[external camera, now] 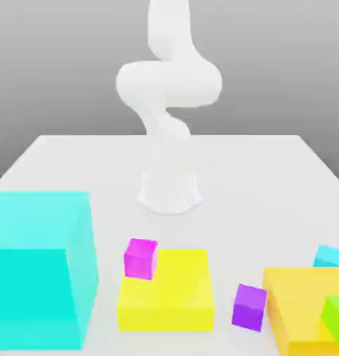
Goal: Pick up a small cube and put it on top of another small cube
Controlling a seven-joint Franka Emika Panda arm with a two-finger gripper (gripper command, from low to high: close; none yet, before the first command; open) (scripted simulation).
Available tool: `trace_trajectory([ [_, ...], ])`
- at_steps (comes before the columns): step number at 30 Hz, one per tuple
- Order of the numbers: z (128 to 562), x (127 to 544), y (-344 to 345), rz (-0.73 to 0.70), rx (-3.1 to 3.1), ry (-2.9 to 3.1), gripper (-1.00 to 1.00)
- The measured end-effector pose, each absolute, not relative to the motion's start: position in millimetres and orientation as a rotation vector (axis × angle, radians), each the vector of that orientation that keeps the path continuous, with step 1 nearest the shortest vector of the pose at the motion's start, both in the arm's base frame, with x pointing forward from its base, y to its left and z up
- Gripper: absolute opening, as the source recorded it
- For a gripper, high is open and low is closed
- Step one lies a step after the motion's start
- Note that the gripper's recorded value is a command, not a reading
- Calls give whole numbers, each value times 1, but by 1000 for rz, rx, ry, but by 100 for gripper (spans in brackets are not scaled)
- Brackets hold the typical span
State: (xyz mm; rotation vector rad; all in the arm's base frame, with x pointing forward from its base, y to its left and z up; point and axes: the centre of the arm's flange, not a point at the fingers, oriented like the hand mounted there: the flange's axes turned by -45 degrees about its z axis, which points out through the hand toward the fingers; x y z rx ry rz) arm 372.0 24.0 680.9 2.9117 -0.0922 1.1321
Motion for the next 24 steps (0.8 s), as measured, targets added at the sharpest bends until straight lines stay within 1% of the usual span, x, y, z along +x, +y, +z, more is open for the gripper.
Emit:
trace_trajectory([
  [6, 598, 422, 79, 928, 2923, -246, 0],
  [12, 509, 449, 130, 758, 2922, -368, 0],
  [18, 419, 452, 179, 609, 2925, -470, 0],
  [24, 335, 431, 227, 464, 2943, -558, 0],
])
